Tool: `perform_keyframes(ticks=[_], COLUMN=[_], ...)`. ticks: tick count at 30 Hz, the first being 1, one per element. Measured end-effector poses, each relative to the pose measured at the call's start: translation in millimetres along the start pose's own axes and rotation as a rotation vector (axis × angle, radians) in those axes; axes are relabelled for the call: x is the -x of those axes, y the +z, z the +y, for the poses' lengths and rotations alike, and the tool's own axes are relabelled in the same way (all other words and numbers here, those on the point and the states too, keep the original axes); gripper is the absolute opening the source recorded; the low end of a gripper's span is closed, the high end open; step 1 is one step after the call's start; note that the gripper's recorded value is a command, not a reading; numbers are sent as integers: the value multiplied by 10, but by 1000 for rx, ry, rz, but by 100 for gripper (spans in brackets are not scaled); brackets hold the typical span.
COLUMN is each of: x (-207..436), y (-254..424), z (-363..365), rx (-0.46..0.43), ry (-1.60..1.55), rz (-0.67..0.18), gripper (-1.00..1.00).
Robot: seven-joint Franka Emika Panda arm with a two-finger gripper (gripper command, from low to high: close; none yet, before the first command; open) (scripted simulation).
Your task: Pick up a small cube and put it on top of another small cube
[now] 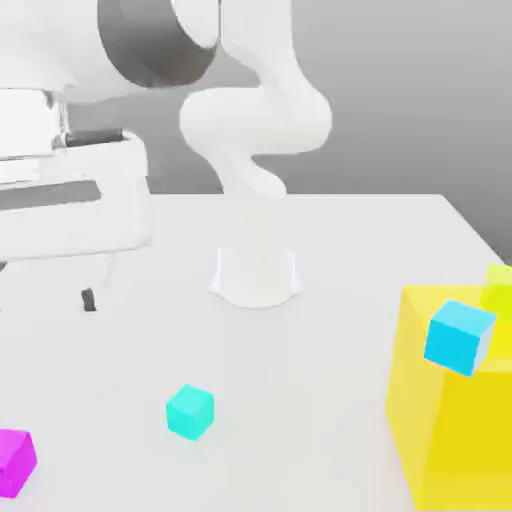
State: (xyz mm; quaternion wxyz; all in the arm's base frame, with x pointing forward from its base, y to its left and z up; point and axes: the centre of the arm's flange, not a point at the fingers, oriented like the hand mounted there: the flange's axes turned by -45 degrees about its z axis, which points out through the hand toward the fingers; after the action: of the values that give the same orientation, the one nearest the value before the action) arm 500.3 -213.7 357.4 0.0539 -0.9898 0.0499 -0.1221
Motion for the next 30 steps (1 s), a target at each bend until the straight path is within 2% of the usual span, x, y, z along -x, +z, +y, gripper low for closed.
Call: perform_keyframes(ticks=[10,14,15,21,26,30], x=[685,882,924,947,806,338], y=[1186,1714,1842,1908,1381,1218], z=[1048,1232,1250,1258,1193,330], rx=[107,125,125,123,123,34], ry=[33,33,34,35,36,-179], rz=[-210,-235,-236,-237,-233,-219], gripper=[0,0,-100,-100,-100,-100])
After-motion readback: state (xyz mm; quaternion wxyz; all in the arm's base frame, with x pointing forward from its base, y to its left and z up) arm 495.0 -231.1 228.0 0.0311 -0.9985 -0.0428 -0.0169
